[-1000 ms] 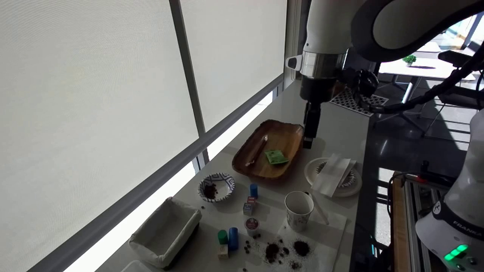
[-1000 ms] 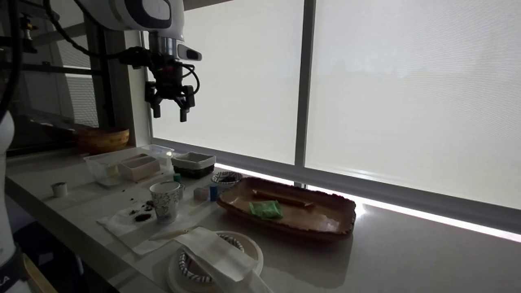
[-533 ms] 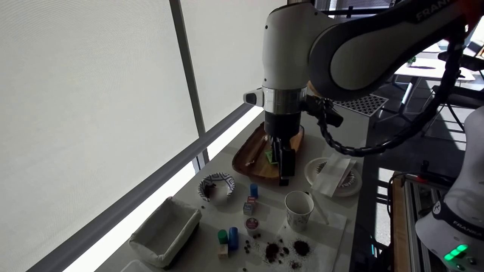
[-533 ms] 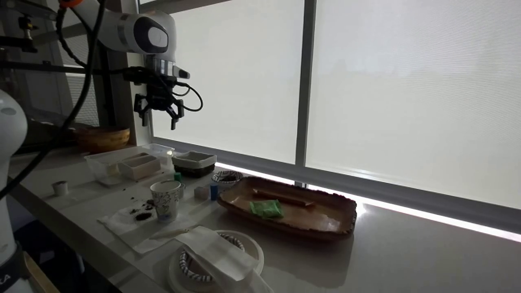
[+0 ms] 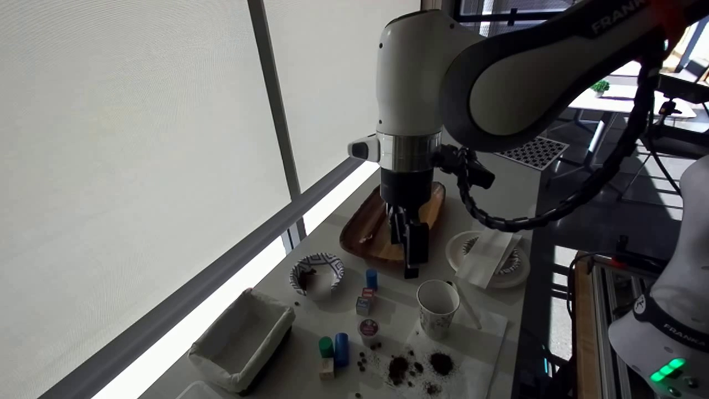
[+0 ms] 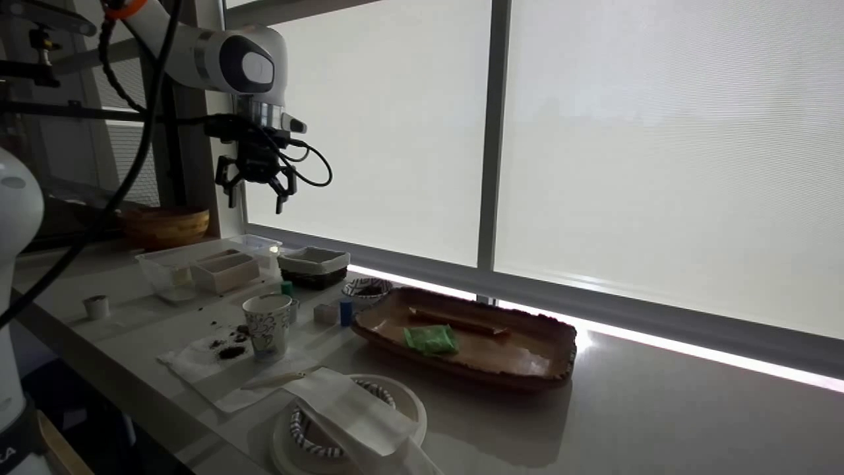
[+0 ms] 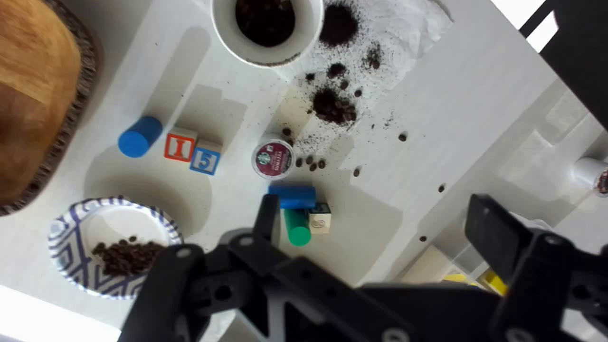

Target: Put some of the objects on the serviette in the white cup

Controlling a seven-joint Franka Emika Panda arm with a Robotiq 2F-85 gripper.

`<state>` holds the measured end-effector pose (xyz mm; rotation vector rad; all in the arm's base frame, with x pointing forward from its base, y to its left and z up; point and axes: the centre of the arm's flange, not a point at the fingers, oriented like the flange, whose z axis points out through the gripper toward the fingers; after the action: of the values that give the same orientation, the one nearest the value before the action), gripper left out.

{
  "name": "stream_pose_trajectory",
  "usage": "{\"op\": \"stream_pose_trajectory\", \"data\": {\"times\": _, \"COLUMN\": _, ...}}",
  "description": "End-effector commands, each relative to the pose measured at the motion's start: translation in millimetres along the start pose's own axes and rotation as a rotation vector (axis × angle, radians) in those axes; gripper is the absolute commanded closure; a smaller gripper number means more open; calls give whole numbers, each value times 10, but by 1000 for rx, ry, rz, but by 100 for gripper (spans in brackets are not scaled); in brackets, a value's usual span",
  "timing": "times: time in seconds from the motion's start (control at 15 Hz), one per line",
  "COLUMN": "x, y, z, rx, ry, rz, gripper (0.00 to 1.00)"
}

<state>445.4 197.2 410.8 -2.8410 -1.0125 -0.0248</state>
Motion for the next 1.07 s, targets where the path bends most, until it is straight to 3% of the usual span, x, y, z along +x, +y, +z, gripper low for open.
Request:
{"op": "stream_pose_trajectory", "data": {"times": 0.0, "x": 453, "y": -185, "z": 476, "rx": 92, "ry": 33, "rz": -174, "gripper": 0}}
{"op": "stream_pose_trajectory", "data": {"times": 0.27, "x": 779, "y": -544, "z": 1004, "rx": 189, "ry": 28, "rz": -362, "gripper": 0}}
{"op": "stream_pose_trajectory", "data": {"times": 0.4, "x": 794, "y": -611, "z": 1238, "rx": 93, "ry": -55, "rz": -302, "gripper": 0}}
{"op": "stream_pose_trajectory", "data": {"times": 0.67, "x": 865, "y": -640, "z": 1553, "rx": -32, "ry": 14, "rz": -243, "gripper": 0}}
{"op": "stream_pose_trajectory", "data": {"times": 0.87, "x": 833, "y": -587, "z": 1684, "rx": -58, "ry": 89, "rz": -153, "gripper": 0}}
{"op": "stream_pose_trajectory", "data": {"times": 1.0, "x": 829, "y": -522, "z": 1754, "rx": -1, "ry": 118, "rz": -120, "gripper": 0}}
